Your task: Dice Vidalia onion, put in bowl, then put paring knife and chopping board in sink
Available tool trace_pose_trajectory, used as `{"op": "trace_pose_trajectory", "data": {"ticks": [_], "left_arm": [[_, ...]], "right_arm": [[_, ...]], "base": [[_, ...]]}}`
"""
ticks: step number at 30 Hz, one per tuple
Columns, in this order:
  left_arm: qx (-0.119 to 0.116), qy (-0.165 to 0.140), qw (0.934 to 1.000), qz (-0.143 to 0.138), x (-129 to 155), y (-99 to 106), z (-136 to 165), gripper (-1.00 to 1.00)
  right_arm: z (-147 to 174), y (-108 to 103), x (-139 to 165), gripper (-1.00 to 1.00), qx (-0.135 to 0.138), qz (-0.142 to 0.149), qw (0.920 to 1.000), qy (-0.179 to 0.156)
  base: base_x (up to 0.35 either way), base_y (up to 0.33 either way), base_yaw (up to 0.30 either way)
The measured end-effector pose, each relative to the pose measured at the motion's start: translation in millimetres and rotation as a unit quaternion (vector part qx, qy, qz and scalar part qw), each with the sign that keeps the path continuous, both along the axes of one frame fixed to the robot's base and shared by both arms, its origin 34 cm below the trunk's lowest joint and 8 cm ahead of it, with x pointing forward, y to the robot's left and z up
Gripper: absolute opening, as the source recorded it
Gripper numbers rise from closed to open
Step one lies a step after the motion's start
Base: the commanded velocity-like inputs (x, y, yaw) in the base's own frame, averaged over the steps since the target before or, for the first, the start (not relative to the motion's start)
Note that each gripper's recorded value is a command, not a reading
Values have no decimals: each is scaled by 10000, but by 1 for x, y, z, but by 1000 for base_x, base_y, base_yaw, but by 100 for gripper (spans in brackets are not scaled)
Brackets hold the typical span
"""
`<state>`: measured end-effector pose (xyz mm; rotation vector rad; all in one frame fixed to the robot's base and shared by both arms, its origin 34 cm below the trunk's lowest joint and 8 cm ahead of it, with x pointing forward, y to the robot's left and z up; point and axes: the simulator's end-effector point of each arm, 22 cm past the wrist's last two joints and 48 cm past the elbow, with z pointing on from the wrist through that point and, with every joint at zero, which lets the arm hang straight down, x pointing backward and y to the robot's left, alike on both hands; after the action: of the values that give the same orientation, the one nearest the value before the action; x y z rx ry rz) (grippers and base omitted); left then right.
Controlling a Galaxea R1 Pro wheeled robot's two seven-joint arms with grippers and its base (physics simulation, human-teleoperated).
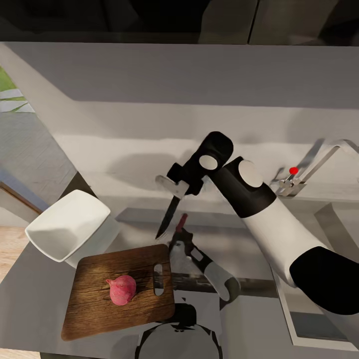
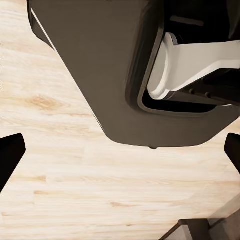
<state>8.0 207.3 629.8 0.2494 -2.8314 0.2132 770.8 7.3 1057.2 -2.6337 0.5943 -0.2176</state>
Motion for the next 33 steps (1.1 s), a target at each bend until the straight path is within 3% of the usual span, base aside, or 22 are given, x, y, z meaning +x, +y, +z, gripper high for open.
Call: {"op": "trace_pose_trajectory", "data": {"ticks": [2,10,21,25,30,33], "left_arm": [[16,2,10000,-7,0,3,0,100],[150,1,9999,-62,-1,25,-1,100],[158,1,9999,-68,-1,26,-1,100],[186,1,9998,-77,-1,31,-1,100],[216,1,9997,-89,-1,36,-1,100],[219,1,9997,-91,-1,37,-1,100]], "right_arm": [[2,2,2,-100,132,-119,9998,26],[30,15,27,-100,1173,-929,9887,2],[56,31,50,-100,1933,-1053,9745,-444],[74,43,60,-100,2389,-1073,9625,-713],[93,45,82,-100,2954,-1650,9367,-898],[93,42,86,-100,2999,-1756,9332,-919]], "base": [[0,0,0],[0,0,0],[0,0,0],[0,0,0],[0,0,0],[0,0,0]]}}
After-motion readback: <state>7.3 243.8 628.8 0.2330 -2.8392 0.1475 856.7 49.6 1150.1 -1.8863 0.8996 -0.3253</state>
